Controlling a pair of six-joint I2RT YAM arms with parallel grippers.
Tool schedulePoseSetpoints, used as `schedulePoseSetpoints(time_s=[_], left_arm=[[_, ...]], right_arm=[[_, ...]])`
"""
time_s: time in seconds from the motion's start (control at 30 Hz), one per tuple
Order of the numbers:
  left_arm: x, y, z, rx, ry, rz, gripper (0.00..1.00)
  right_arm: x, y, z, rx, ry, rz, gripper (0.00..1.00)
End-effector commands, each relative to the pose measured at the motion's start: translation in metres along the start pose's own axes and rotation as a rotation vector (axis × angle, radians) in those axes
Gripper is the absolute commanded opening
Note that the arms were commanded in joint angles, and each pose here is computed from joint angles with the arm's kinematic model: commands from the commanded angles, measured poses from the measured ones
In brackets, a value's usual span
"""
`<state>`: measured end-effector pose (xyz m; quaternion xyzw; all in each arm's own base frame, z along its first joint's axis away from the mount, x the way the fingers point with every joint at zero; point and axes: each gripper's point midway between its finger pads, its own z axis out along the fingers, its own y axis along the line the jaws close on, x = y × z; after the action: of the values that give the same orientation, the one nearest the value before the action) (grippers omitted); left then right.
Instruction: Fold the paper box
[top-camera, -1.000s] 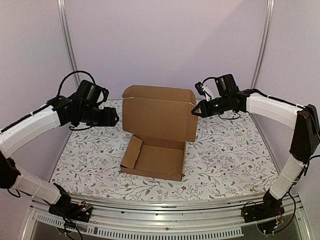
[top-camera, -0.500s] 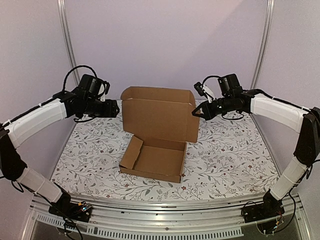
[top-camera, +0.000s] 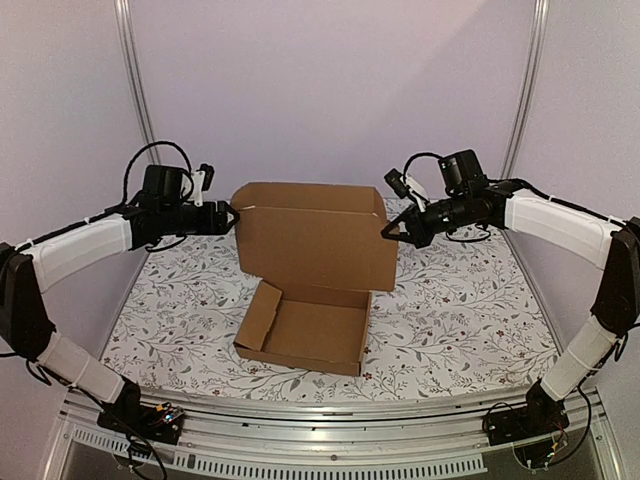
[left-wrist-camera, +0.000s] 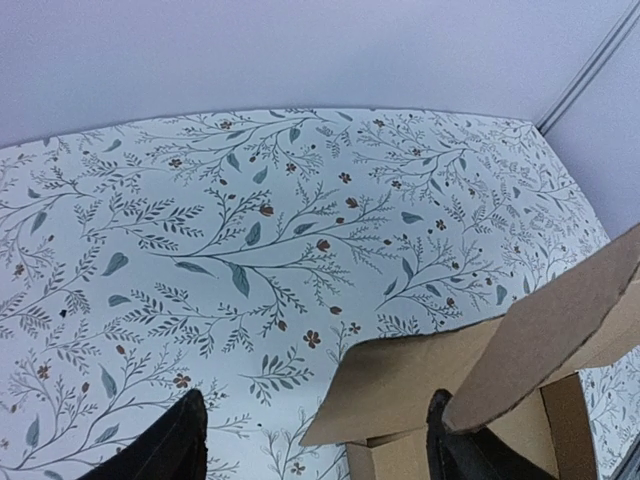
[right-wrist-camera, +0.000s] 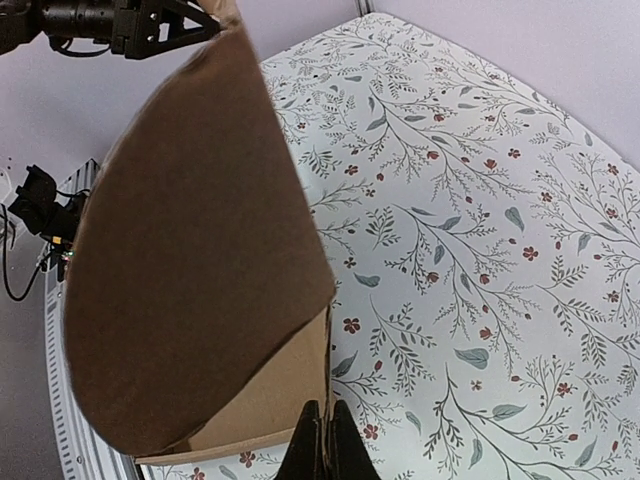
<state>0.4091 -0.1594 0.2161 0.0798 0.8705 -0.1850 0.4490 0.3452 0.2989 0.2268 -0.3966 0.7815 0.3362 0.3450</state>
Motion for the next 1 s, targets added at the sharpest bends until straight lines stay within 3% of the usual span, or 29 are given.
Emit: schedulePoseSetpoints(time_s=[0.0, 0.3, 0.53, 0.97], left_arm=[[0.002, -0.01, 0.014, 0.147, -0.032, 0.026, 0.73], [0.003, -0.028, 0.023, 0.297, -0.06, 0.033, 0.66], [0.005, -0.038, 0.019, 0.362, -0.062, 0.032, 0.42], [0.022, -0.05, 0.017, 0.357, -0.046, 0.039, 0.22]], right_arm=[[0.006, 0.01, -0.005, -0.047, 0.014, -0.013, 0.0], [0.008, 0.015, -0.006, -0.074, 0.024, -0.012, 0.0], [0.006, 0.01, -0.005, -0.047, 0.026, -0.003, 0.0], [-0.003, 0.001, -0.008, 0.012, -0.019, 0.025, 0.0]])
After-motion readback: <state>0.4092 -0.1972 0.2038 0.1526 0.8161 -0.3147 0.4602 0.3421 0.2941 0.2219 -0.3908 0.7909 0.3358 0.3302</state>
